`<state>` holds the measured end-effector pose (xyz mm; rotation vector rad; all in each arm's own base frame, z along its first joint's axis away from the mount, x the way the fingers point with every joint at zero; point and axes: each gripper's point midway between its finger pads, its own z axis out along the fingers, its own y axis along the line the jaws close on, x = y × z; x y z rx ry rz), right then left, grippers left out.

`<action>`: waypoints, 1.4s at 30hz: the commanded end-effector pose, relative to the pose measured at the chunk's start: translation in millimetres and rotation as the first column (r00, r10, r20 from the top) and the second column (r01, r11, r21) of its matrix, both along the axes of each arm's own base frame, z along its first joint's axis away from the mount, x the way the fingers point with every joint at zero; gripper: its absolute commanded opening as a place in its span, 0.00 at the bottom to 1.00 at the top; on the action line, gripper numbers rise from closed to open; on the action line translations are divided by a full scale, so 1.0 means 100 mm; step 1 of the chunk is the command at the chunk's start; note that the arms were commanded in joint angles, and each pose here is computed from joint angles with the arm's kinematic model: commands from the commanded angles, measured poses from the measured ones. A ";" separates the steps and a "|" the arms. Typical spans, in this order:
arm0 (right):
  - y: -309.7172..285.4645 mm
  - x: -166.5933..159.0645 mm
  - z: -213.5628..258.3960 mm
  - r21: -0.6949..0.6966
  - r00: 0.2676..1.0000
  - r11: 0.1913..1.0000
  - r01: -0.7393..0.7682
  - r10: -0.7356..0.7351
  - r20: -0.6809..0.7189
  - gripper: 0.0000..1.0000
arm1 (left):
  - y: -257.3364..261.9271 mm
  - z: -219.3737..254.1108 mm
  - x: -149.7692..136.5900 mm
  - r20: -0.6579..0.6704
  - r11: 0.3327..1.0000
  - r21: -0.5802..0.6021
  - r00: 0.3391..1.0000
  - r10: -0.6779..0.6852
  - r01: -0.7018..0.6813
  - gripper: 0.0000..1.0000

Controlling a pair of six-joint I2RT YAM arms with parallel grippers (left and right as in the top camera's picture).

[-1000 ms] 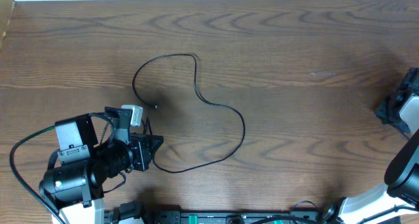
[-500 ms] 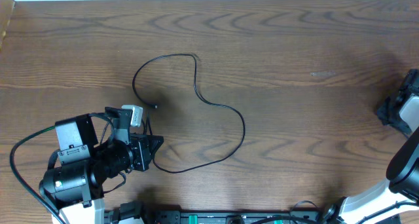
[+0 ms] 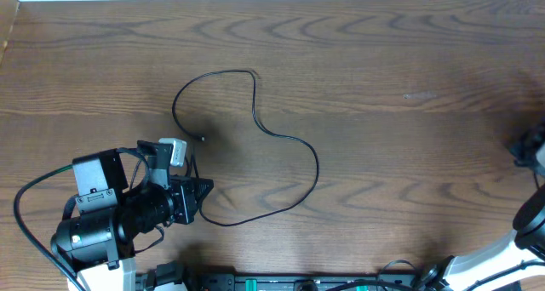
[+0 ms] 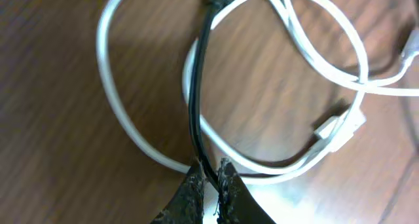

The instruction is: Untangle cables

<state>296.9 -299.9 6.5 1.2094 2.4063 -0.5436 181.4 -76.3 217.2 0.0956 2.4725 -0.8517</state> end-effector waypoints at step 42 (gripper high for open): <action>3.93 0.94 2.02 0.029 -0.029 -0.287 -0.958 0.196 0.980 0.99 | 0.08 -0.09 0.01 -0.012 0.998 0.055 1.000 0.017 -0.016 0.40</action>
